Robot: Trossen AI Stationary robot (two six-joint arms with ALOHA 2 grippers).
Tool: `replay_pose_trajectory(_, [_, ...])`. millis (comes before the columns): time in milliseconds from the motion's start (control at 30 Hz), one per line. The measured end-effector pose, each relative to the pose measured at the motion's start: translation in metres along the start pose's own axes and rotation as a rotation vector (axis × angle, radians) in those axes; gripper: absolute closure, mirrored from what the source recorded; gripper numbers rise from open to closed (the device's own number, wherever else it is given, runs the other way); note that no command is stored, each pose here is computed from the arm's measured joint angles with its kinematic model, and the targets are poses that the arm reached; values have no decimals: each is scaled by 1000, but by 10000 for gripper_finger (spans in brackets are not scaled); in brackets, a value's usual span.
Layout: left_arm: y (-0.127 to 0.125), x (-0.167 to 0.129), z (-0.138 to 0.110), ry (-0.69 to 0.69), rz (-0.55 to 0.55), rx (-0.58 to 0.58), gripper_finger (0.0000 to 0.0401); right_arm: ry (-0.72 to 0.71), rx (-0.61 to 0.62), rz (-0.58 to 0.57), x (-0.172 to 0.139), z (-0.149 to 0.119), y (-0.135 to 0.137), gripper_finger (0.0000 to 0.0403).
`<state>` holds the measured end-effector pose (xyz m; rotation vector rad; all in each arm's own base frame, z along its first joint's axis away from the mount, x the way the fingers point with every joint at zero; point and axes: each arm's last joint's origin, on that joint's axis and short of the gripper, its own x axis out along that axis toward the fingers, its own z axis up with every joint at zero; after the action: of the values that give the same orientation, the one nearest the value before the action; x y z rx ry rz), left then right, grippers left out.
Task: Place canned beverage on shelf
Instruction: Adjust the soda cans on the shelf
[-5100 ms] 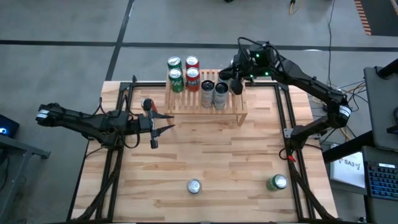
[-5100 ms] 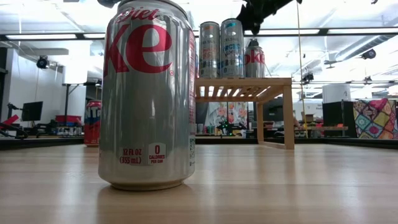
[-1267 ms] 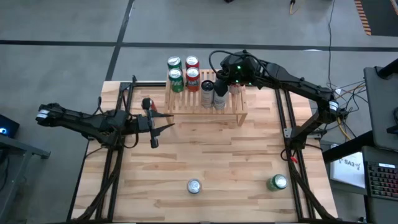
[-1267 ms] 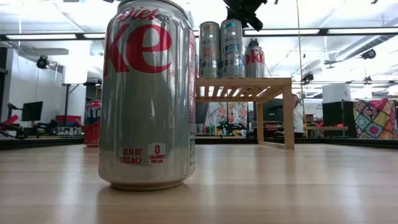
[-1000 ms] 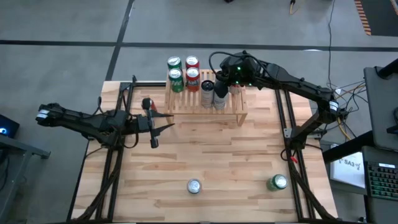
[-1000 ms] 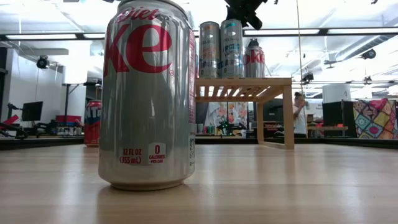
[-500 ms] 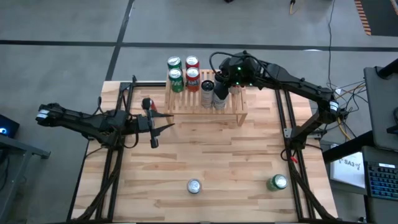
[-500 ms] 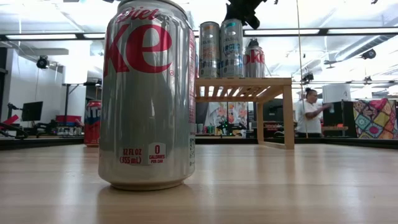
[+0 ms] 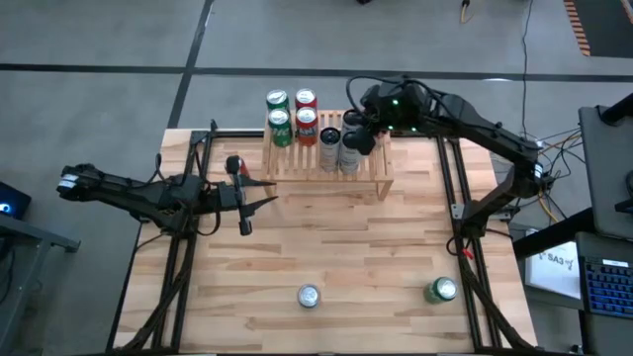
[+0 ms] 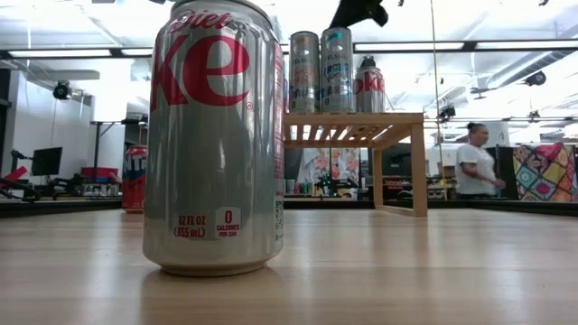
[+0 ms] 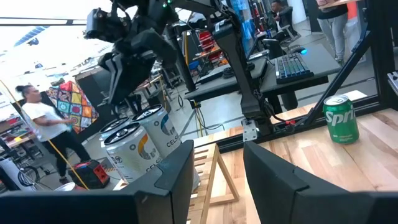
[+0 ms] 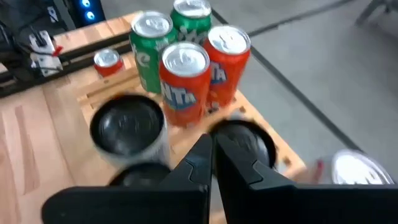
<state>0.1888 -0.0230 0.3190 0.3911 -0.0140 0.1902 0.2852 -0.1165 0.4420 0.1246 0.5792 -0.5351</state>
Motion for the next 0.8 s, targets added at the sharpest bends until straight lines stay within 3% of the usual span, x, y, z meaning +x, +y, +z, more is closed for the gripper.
replay_pose_trajectory(333, [0, 0, 0, 0, 0, 0, 276, 191, 30, -133, -25, -12, -11, 394])
replay_pose_trajectory(800, [0, 0, 0, 0, 0, -5, 276, 226, -14, -156, 6, -16, -22, 394])
